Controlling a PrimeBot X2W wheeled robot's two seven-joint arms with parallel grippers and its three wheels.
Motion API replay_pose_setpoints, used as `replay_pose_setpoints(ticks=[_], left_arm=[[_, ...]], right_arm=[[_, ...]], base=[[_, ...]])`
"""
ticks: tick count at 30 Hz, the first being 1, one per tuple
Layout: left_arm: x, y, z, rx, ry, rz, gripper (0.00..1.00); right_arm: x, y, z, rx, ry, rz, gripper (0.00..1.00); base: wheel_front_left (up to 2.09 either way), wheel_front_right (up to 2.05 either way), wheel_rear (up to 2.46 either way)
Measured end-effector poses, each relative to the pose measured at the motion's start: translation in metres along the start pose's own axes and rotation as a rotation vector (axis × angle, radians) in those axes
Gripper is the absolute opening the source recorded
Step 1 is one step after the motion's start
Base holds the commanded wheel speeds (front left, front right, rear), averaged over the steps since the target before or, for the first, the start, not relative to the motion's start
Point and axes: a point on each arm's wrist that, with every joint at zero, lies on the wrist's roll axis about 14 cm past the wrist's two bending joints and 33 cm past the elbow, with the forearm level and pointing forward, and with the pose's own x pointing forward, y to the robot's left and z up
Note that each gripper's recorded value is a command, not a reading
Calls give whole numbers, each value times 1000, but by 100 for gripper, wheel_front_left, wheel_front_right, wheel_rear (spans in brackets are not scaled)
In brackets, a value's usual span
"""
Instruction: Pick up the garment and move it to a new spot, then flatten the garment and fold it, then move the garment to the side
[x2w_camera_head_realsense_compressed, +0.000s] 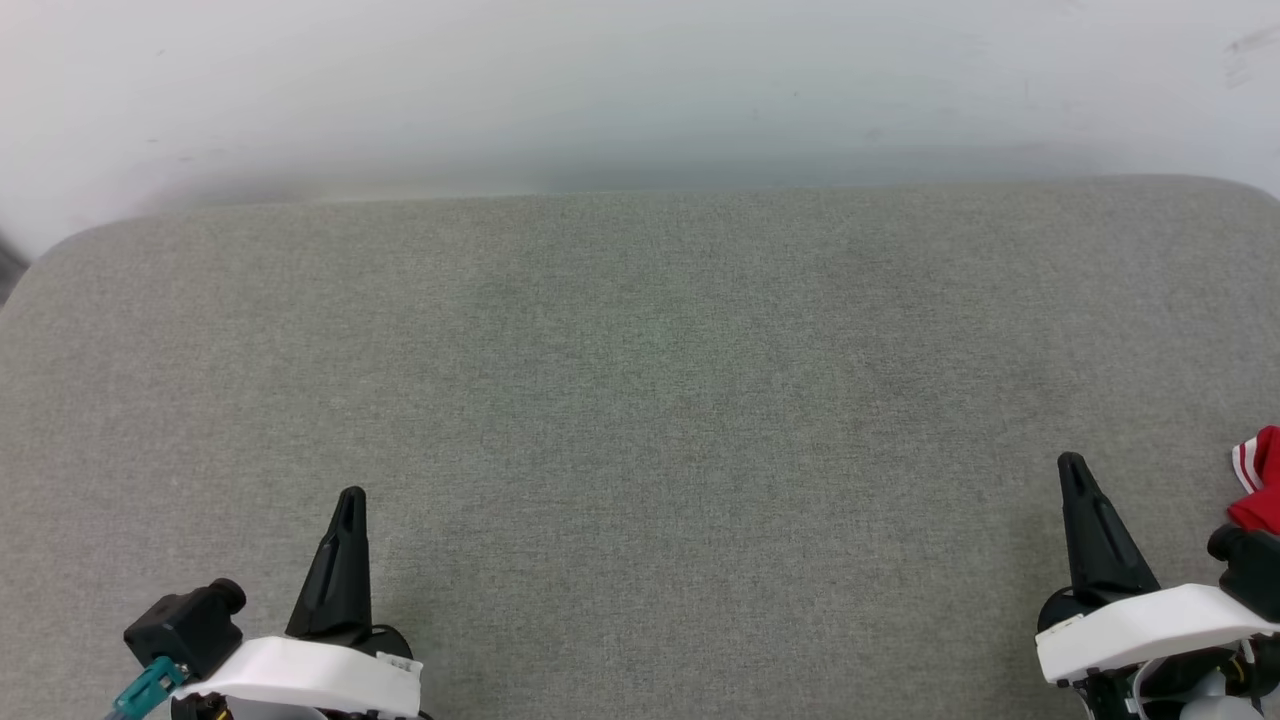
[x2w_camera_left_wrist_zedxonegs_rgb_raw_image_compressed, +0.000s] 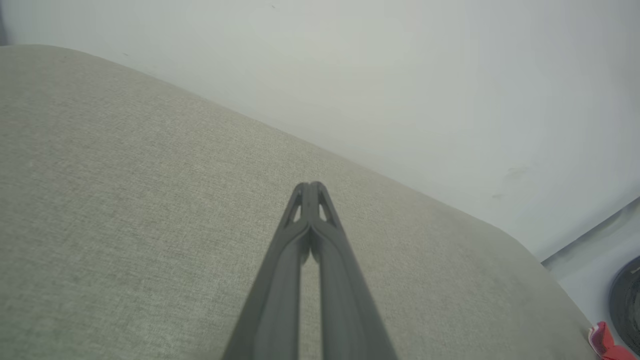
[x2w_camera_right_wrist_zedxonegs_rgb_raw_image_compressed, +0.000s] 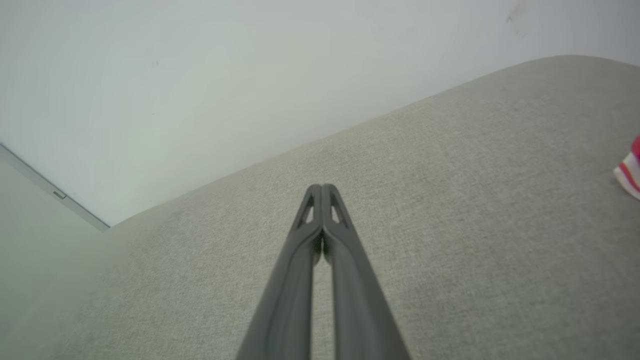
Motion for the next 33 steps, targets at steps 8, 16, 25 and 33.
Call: replay_pose_setpoints(ticks=[8,16,25,33], left_arm=[[1,4,-2,-122,14,26,0],[4,7,-3,-236,21,44,0],[5,9,-3,-351,27,61,0],[6,11,-3,-445,33,72,0]], right_arm=[[-1,-4,-1,130,7,-21,0],[-1,-7,-2,247,13,-38,0],[-1,-8,-2,368,12,-48,0],[0,-8,0,468,7,-52,0]], base=[[0,0,0],[0,0,0],[0,0,0],[0,0,0]])
